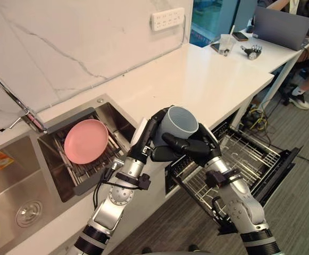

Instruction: Walk over to the sink, pick up the cup, carry it to the dishwasher, place the cup inside the dishwasher, then close the dishwasher door

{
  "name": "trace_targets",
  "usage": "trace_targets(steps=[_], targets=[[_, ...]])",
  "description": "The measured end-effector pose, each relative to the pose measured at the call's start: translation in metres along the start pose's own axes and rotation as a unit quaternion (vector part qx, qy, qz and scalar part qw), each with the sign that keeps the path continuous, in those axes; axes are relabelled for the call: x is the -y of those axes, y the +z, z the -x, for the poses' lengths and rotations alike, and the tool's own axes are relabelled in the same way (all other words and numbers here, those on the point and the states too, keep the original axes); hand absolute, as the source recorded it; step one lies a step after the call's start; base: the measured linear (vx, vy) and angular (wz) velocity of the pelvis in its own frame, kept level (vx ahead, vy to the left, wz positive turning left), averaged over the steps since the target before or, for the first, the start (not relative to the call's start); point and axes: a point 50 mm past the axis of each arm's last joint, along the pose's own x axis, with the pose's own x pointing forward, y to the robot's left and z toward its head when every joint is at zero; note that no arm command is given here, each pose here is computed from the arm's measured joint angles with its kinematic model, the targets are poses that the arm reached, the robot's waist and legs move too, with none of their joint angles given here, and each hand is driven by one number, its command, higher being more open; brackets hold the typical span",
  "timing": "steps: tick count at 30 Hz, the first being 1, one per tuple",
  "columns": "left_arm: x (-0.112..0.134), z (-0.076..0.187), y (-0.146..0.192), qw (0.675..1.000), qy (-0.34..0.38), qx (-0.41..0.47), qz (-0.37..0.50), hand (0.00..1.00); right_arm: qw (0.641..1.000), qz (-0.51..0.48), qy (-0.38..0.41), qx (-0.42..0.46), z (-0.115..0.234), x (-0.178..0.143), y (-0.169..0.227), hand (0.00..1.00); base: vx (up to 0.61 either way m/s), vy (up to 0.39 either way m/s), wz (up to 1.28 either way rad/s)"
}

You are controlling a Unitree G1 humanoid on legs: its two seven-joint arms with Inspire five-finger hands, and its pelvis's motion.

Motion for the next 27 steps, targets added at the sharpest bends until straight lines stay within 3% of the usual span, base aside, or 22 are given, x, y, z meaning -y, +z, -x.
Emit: trace_targets(steps=[5,6,17,22,27], targets=[[-0.001,-0.002,0.007,1.0,0.011,0.013,-0.004,0.0,1.0,0.002,-0.009,0.026,-0.001,-0.005,0.004,0.0,0.0,0.0,0.0],[-0.001,-0.002,0.01,1.0,0.014,0.018,-0.005,1.0,0.999,0.002,-0.009,0.034,-0.002,-0.007,0.005,0.0,0.0,0.0,0.0],[0.006,-0.005,0.021,0.998,0.039,0.049,0.013,1.0,0.986,-0.055,-0.09,0.132,-0.007,-0.025,0.011,0.0,-0.02,-0.002,0.03],[0.022,0.004,0.023,0.998,0.009,0.059,0.032,1.0,0.95,-0.076,-0.203,0.223,-0.004,-0.004,0.029,0.0,0.0,0.001,-0.01],[0.02,0.005,0.027,0.996,0.016,0.079,0.036,1.0,0.913,-0.066,-0.301,0.267,0.011,0.023,0.042,0.0,0.0,0.0,0.0]])
